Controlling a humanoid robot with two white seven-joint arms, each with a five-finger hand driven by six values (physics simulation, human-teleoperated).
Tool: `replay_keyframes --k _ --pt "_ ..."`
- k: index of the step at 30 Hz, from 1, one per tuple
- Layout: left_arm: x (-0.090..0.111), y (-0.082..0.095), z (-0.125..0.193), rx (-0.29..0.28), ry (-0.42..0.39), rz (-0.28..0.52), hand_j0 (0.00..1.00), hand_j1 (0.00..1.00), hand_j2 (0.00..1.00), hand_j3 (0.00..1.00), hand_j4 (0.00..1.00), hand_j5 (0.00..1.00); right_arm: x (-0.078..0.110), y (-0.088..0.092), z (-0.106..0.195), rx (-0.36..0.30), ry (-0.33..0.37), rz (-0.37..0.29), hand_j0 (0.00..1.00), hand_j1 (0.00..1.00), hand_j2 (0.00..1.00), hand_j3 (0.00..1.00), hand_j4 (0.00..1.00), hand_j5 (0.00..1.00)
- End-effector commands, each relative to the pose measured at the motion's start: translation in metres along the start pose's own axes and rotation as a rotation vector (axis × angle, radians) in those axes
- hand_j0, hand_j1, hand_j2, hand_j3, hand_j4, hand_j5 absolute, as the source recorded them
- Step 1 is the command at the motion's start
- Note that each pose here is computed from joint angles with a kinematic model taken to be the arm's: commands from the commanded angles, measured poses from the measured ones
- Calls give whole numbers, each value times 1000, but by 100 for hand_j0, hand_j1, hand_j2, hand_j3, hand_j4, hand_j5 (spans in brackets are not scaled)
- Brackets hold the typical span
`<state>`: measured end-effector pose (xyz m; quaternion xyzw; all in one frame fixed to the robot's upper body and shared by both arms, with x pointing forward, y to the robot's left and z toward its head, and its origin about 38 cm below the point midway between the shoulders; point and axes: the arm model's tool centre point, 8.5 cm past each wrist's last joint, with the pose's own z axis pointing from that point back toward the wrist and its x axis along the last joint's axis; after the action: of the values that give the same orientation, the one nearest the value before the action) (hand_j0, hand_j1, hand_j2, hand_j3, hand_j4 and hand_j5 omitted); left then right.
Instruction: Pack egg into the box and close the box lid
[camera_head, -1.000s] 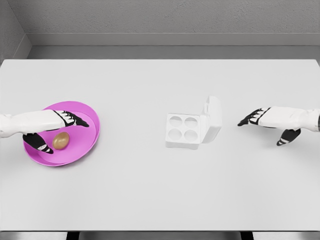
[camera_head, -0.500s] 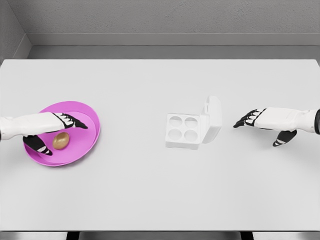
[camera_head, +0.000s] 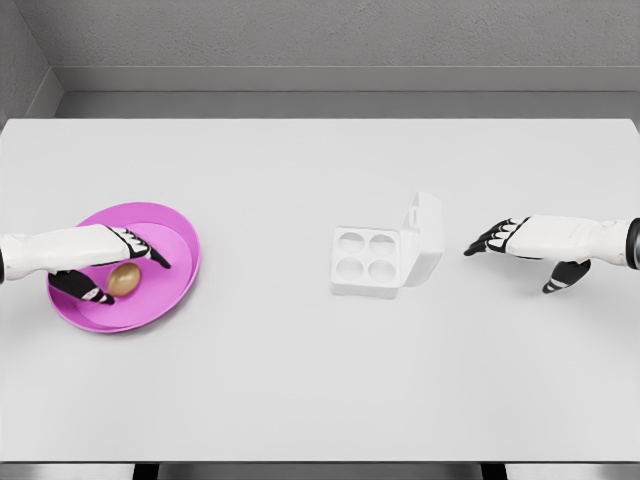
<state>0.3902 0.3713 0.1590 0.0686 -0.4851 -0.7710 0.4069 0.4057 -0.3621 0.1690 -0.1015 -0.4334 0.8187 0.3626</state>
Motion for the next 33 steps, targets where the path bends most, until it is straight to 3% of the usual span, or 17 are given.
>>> replay_keyframes --k 1,20,30,33 --pt "0 1 1 3 2 4 67 67 67 67 67 67 -1 0 2 1 3 -4 100 100 100 100 100 100" --pt "1 -6 1 -12 -7 21 48 48 48 48 48 48 0 1 1 3 -1 -3 100 100 100 100 100 100" --pt "3 -9 0 -25 -13 20 49 49 49 49 49 49 2 0 0 2 -7 1 100 100 100 100 100 100" --pt "10 0 7 -14 -28 -3 49 49 49 49 49 49 3 -1 -1 1 -9 3 100 100 100 100 100 100"
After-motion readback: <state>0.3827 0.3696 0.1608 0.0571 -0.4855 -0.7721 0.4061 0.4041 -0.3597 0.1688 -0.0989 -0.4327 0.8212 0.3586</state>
